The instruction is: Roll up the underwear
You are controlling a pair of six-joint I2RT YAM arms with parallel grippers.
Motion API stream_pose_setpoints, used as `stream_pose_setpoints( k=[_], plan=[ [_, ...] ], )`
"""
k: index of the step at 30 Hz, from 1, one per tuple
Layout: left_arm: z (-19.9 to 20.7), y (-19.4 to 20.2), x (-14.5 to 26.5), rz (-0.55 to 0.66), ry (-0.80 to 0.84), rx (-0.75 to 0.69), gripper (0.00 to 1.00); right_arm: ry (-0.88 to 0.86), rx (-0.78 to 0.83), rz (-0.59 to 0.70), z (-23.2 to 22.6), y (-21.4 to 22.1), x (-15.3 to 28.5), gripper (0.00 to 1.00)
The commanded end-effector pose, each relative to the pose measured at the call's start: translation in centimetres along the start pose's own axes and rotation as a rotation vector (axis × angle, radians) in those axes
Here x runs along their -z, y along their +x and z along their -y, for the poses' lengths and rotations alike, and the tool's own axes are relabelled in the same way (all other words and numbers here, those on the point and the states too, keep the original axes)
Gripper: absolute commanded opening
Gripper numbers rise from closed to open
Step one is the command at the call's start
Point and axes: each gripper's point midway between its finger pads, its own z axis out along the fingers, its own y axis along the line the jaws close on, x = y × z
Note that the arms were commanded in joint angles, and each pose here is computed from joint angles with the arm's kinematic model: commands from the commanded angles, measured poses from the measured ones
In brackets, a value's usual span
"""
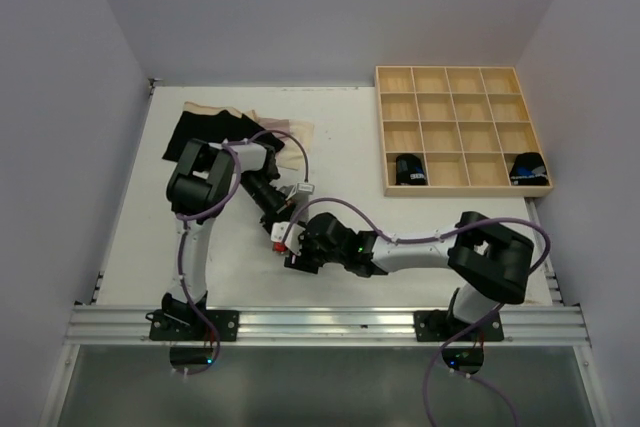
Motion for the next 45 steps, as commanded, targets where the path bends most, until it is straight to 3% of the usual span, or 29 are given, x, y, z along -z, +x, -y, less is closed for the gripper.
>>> stream_pose_setpoints(
  k=[1,4,6,7,8,14,19,25,26,27,30,32,37,41,43,44,45],
  plan=[
    [-6.0,2.9,0.5,-0.168,-0.158,-0.107,0.02,0.024,0.062,0.01,0.7,-0.5,-1.5,0.61],
    [-6.0,2.9,0.5,-0.168,-0.162,-0.107,0.02,0.019,0.068,-0.003,0.6,0.0,-2.6,0.58],
    [-6.0,2.9,0.6,-0.164,-0.161,-0.104,0.04,0.01,0.066,-0.022,0.3,0.9,-3.2,0.51],
    [-6.0,2.9,0.6,-0.162,-0.161,-0.101,0.04,0.011,0.063,-0.024,0.2,1.1,-3.4,0.46],
    [-6.0,2.9,0.6,-0.16,-0.162,-0.104,0.05,0.012,0.06,-0.022,0.2,1.1,-3.5,0.33],
    [-4.9,1.9,1.2,-0.1,-0.176,-0.134,0.13,-0.064,0.024,-0.042,-1.5,2.1,-3.8,0.0],
    [-2.6,-0.1,3.2,0.027,-0.177,-0.195,0.34,-0.135,-0.027,-0.057,-2.9,2.6,-3.5,0.0],
    [-0.4,-2.9,9.7,0.277,-0.246,-0.282,0.57,-0.208,-0.133,-0.057,-3.7,2.6,-3.5,0.0],
    [0.0,-3.6,11.1,0.325,-0.273,-0.304,0.63,-0.232,-0.157,-0.057,-3.7,2.7,-3.5,0.0],
    [-0.3,-3.3,13.1,0.379,-0.314,-0.297,0.76,-0.244,-0.188,-0.066,-3.7,2.9,-3.5,0.0],
    [0.3,-3.5,18.2,0.529,-0.454,-0.339,0.87,-0.285,-0.269,-0.074,-3.6,3.1,-3.6,0.0],
    [1.2,-3.7,21.3,0.591,-0.586,-0.388,1.0,-0.311,-0.335,-0.079,-3.2,3.3,-3.7,0.0],
    [3.9,-2.8,26.3,0.654,-0.818,-0.49,1.0,-0.362,-0.425,-0.097,-3.0,3.6,-4.3,0.0],
    [5.4,-2.6,29.2,0.83,-0.829,-0.315,1.0,-0.418,-0.506,-0.125,-3.1,4.3,-5.0,0.0],
    [6.3,-2.4,29.7,0.802,-0.794,-0.316,1.0,-0.453,-0.528,-0.122,-3.1,4.4,-5.6,0.0],
    [7.0,-2.7,29.8,0.771,-0.789,-0.437,1.0,-0.449,-0.576,-0.128,-2.9,4.4,-5.7,0.0],
    [8.0,-2.4,29.2,0.78,-0.729,-0.403,1.0,-0.459,-0.586,-0.124,-2.9,4.5,-6.0,0.0]
  ],
)
